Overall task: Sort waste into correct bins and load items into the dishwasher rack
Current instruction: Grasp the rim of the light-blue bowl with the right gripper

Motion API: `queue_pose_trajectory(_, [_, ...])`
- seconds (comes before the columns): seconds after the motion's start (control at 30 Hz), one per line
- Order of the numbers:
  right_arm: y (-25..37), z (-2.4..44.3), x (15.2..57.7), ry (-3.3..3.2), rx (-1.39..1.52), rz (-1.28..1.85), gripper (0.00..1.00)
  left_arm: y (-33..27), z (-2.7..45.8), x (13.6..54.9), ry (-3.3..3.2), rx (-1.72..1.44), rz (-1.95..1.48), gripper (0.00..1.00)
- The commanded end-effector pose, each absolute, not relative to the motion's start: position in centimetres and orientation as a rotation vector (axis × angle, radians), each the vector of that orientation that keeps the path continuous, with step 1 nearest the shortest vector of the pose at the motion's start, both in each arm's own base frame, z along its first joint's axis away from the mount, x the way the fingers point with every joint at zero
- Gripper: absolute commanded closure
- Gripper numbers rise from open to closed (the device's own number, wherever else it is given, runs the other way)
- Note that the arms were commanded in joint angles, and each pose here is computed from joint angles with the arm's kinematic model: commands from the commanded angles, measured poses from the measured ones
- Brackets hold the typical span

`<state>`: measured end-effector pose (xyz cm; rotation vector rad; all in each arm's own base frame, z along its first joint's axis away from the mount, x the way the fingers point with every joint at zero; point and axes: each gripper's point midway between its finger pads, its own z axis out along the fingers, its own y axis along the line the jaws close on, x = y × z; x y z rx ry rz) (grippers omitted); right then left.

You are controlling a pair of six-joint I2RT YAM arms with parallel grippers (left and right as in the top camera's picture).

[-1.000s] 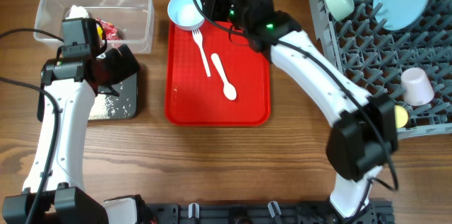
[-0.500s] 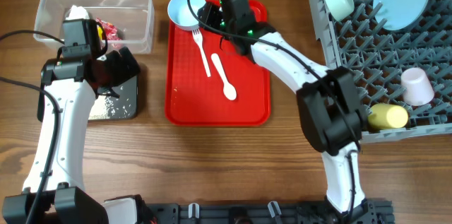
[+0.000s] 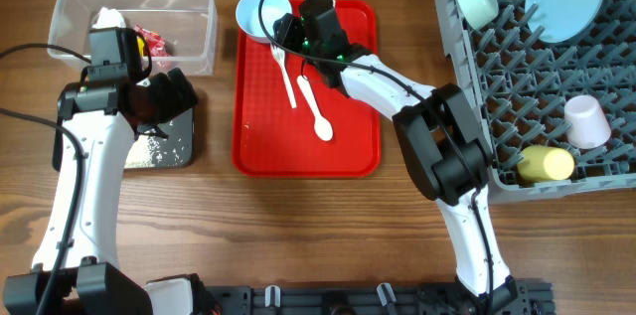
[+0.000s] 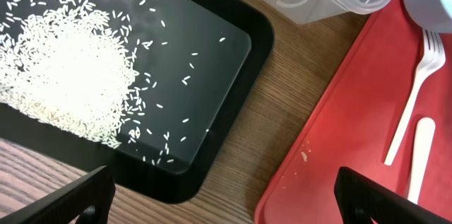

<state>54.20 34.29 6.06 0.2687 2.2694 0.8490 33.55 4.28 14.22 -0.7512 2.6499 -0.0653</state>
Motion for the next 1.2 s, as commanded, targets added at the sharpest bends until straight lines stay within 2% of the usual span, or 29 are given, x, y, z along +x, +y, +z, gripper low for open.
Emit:
queue_pose_trajectory(0.0, [34.2,6.5,55.6,2.222,0.285,0.804,0.48,4.4,14.3,33.8,2.64,-0.772,-0.07,0.0])
queue_pose_trajectory(0.13, [34.0,6.0,55.6,2.228,0.285,0.786,0.49,4.4,14.3,33.9,2.636,-0.771,-0.071,0.0])
queue_pose_trajectory(0.47, [34.0,4.4,55.3,2.258,0.283,0.768,0.66,4.4,14.3,34.0,2.634,-0.77,-0.071,0.0])
queue_pose_trajectory(0.77, [33.8,2.7,55.1,2.29,0.273,0.742,0.67,4.5,14.3,34.0,2.634,-0.77,-0.07,0.0])
queue_pose_trajectory(1.1, [33.5,1.9,55.0,2.308,0.258,0.722,0.87,4.5,14.4,34.1,2.627,-0.768,-0.071,0.0])
queue_pose_trajectory(1.17, [33.1,1.8,55.1,2.324,0.236,0.697,0.93,4.5,14.4,34.2,2.626,-0.768,-0.071,0.0])
